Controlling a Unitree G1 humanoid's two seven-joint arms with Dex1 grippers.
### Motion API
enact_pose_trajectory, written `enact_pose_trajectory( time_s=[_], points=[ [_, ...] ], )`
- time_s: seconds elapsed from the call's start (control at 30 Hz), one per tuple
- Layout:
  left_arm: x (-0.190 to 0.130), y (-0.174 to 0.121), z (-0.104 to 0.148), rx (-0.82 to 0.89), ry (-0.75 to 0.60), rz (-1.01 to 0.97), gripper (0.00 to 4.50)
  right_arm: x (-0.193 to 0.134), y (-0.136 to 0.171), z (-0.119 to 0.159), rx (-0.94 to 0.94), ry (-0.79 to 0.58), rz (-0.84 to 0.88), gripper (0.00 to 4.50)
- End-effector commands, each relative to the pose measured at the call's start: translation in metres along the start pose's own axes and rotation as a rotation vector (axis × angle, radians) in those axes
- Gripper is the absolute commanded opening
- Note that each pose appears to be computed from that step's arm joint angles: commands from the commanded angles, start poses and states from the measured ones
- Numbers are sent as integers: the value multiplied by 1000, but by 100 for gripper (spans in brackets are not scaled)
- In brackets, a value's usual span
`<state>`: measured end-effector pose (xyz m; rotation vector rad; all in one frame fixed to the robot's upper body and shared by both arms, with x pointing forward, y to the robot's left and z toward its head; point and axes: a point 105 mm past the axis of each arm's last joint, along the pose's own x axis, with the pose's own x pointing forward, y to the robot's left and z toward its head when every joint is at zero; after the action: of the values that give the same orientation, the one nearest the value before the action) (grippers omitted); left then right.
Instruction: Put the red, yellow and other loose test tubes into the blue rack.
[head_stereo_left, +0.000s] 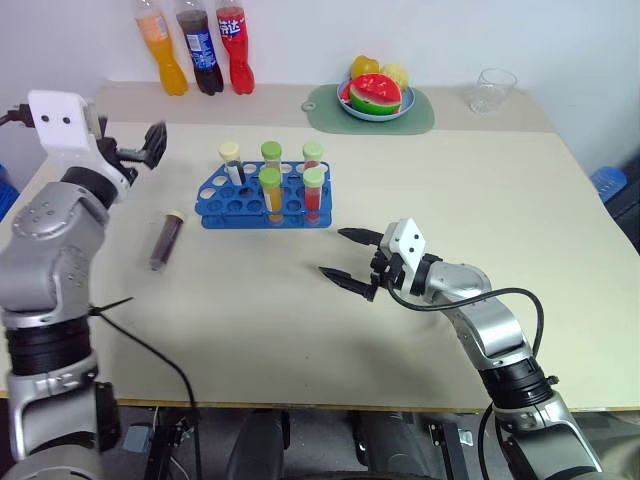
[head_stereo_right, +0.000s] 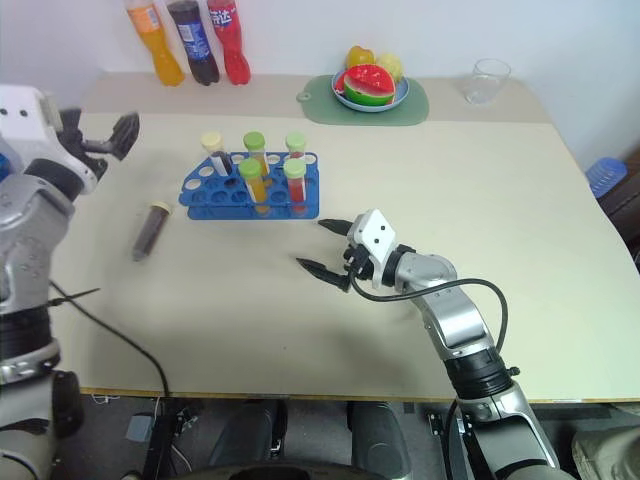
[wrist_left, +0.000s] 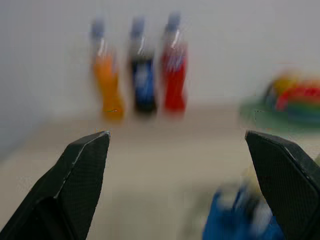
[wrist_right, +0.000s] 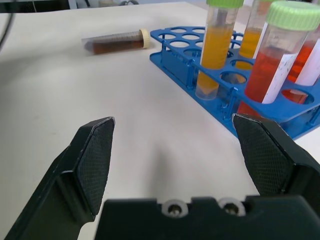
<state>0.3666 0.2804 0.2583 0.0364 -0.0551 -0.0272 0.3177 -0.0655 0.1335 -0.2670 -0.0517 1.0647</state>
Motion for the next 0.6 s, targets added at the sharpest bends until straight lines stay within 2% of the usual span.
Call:
enact_pose_trajectory(
  time_s=[0.03,0.07,0.13,0.23,0.53,0.6],
  points=[
    [1,10,-13,-6,253,-22,449,5,-2,16,-40,-56,24,419],
    [0,11,-31,6,428,-25,449,7,-1,16,-42,-57,33,419],
    [-6,14,-51,4,651,-17,449,9,0,16,-45,-61,43,419],
    [-8,10,-66,23,819,-36,449,12,1,18,-44,-70,48,419],
    [1,6,-105,36,1042,-55,449,11,6,16,-42,-74,42,419],
    [4,9,-110,57,1052,-47,396,11,8,15,-42,-74,39,419]
  ],
)
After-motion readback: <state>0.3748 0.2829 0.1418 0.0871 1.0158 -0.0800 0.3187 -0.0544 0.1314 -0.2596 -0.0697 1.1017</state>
